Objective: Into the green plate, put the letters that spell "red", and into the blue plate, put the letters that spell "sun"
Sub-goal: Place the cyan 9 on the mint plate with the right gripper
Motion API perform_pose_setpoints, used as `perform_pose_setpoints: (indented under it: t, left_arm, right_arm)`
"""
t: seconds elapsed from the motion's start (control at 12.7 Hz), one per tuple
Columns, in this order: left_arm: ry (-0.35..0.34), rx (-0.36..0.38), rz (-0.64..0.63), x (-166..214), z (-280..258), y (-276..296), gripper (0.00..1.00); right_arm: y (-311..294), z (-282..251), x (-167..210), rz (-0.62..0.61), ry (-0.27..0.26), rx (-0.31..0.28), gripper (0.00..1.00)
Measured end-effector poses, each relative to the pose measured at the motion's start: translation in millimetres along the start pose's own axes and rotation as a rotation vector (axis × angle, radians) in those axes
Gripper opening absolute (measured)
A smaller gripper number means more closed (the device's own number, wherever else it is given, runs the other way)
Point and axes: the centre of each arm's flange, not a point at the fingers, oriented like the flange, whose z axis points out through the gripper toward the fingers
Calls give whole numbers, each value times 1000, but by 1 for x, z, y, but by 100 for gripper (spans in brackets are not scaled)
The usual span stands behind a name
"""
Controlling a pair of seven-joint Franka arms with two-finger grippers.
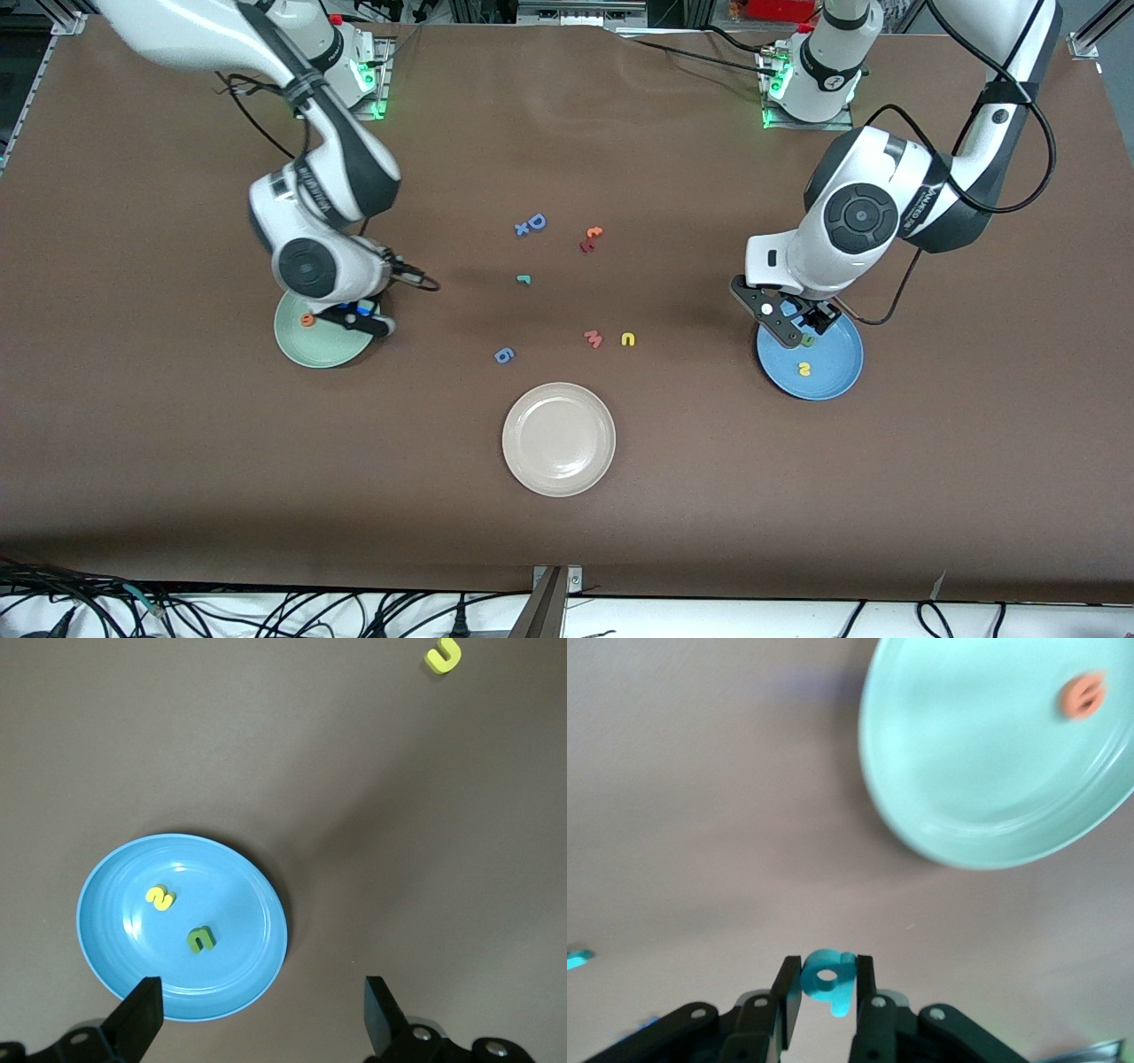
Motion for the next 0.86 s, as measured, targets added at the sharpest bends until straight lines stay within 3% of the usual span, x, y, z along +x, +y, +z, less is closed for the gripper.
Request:
perform_pose_setpoints:
  t: [0.55, 0.86]
  left_arm:
    - [-29, -4, -18, -10, -4, -6, 100]
    - [-32, -5, -22, -11, -3, -8, 100]
  right_arm:
    - [105, 33, 82, -145, -17, 130, 29]
    - [109, 63, 99, -174, 13, 105, 29]
